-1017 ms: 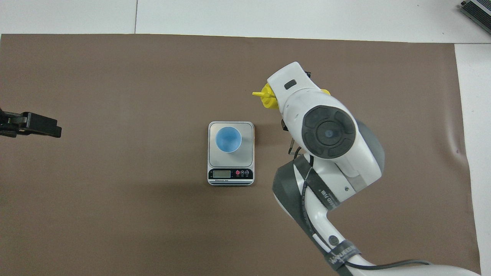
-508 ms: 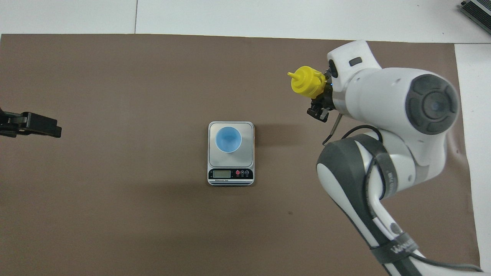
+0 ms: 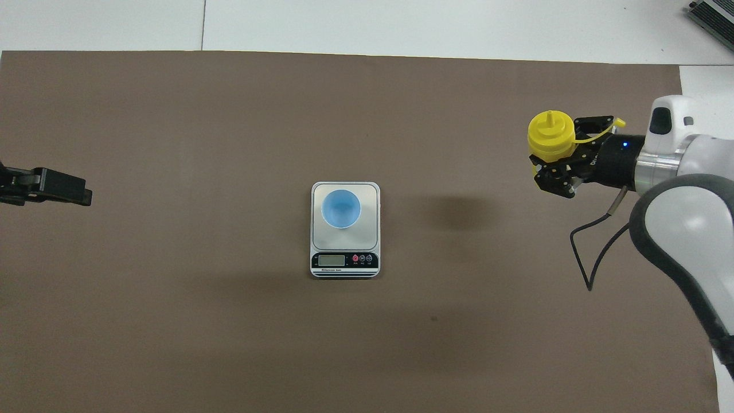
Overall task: Pour seasoning into cup on scale with both arms
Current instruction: 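Turn the bottle upright and carry it back with the right gripper, then lower the bottle onto the table with the right gripper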
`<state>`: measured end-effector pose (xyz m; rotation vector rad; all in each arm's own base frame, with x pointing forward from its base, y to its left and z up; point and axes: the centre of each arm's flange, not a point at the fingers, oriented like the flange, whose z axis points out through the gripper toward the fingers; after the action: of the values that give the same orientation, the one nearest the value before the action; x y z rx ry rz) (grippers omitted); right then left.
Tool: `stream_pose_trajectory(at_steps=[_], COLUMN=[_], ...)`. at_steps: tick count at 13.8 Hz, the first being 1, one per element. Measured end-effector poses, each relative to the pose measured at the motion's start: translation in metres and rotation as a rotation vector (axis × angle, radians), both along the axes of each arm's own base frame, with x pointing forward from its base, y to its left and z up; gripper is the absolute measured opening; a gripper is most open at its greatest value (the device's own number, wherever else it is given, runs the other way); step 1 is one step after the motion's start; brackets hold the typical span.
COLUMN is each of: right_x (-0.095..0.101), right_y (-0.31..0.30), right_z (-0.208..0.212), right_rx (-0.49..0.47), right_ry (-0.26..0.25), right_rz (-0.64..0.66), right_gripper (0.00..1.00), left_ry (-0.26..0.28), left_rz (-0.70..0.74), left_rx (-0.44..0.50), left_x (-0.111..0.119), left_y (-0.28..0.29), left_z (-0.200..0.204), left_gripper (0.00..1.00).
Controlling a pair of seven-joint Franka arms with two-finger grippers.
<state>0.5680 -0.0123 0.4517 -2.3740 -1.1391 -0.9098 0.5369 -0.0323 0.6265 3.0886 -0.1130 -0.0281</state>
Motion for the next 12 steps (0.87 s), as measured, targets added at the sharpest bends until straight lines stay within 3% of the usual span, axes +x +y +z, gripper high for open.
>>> stream_pose_trajectory(at_steps=[6, 12], right_x=[-0.054, -0.071], right_y=[-0.072, -0.074], right_z=[-0.093, -0.126], right_rx=[0.115, 0.199], right_ry=[-0.117, -0.178], right_rz=[-0.040, -0.107], right_gripper=[0.48, 0.48], left_ry=[0.000, 0.000], left_rz=[0.000, 0.000], left_rx=[0.000, 0.000], left_x=[0.000, 0.000], left_y=[0.000, 0.000], left_z=[0.000, 0.000], left_gripper=[1.00, 1.00])
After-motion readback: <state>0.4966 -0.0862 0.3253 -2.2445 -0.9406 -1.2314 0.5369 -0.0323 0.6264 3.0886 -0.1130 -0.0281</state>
